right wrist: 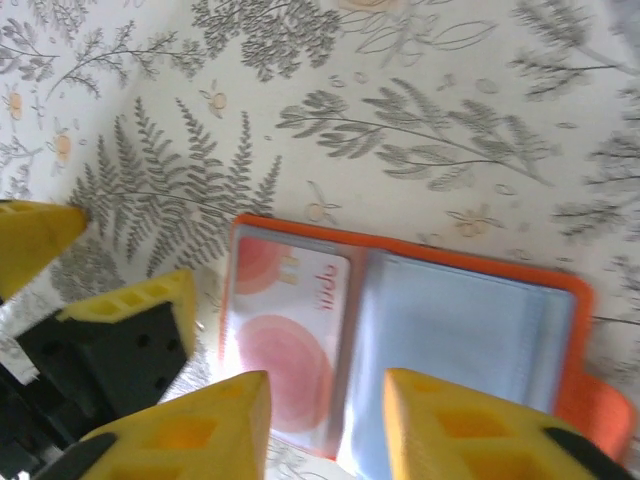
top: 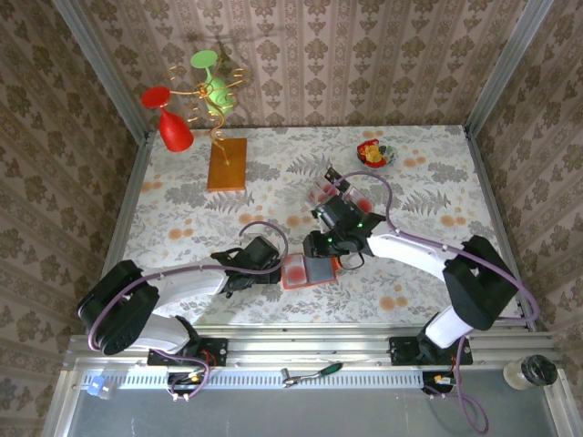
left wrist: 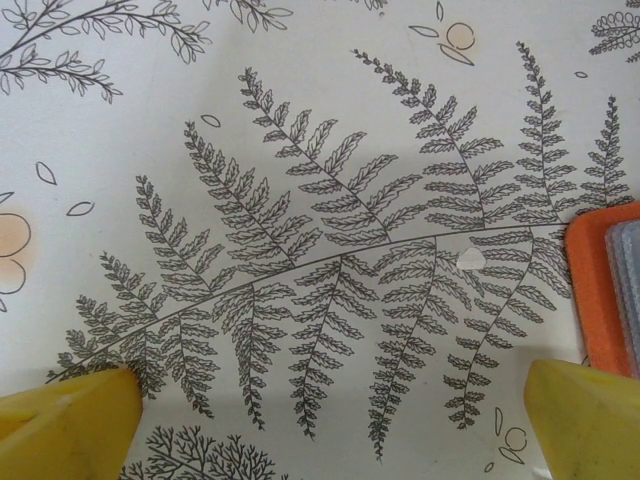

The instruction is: Put the credit cards into the card holder

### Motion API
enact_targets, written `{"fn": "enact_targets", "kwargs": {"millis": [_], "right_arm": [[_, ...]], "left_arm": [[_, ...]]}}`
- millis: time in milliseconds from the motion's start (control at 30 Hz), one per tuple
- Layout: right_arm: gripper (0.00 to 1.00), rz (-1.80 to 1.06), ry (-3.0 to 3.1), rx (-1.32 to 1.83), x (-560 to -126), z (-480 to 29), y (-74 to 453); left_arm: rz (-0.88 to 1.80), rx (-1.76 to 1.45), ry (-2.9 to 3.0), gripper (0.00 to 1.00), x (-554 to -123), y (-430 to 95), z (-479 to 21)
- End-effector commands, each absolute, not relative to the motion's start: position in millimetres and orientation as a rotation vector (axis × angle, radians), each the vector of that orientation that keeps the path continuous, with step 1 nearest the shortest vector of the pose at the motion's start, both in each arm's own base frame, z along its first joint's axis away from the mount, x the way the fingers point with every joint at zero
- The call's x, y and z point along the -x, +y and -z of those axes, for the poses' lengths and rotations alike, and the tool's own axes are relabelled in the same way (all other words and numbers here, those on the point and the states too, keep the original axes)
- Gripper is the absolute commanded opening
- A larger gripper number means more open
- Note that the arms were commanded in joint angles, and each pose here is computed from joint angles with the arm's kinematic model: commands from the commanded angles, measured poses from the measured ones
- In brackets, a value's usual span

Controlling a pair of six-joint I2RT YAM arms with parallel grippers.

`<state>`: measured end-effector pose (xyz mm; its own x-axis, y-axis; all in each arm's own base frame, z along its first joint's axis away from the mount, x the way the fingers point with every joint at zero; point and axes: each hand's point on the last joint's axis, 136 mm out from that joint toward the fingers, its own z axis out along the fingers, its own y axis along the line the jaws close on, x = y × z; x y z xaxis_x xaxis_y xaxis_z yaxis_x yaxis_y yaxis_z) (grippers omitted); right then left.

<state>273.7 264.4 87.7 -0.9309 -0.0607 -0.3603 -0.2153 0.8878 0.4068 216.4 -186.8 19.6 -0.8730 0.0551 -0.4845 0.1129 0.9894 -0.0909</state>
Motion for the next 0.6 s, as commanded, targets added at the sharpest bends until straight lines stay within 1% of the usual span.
{"fn": "enact_targets", "kwargs": {"millis": [0,67,133,333,433,567], "right_arm": [[0.44,-0.449,2.750,0.189,-265.0,-76.4,225.2],[0.49,-0.394,2.757,0.182,-261.9,-71.2,212.8],[0.51,-0.351,2.768,0.174,-258.4,-63.5,202.5],[0.52,-0.340,2.798,0.157,-255.6,-43.8,198.1],[0.48,-0.337,2.810,0.155,-257.4,-36.6,199.7],[0.40,-0.341,2.815,0.138,-260.8,-30.7,198.9]], "left_arm": [[0.206,-0.129,2.620,1.00,-220.0,-195.5,-27.4],[0.211,-0.128,2.616,1.00,-220.6,-196.2,-28.9],[0.215,-0.128,2.614,1.00,-220.8,-197.3,-30.2],[0.237,-0.124,2.604,1.00,-222.7,-202.6,-34.7],[0.241,-0.125,2.602,1.00,-223.8,-204.5,-37.4],[0.251,-0.127,2.594,1.00,-226.2,-207.8,-41.3]]}}
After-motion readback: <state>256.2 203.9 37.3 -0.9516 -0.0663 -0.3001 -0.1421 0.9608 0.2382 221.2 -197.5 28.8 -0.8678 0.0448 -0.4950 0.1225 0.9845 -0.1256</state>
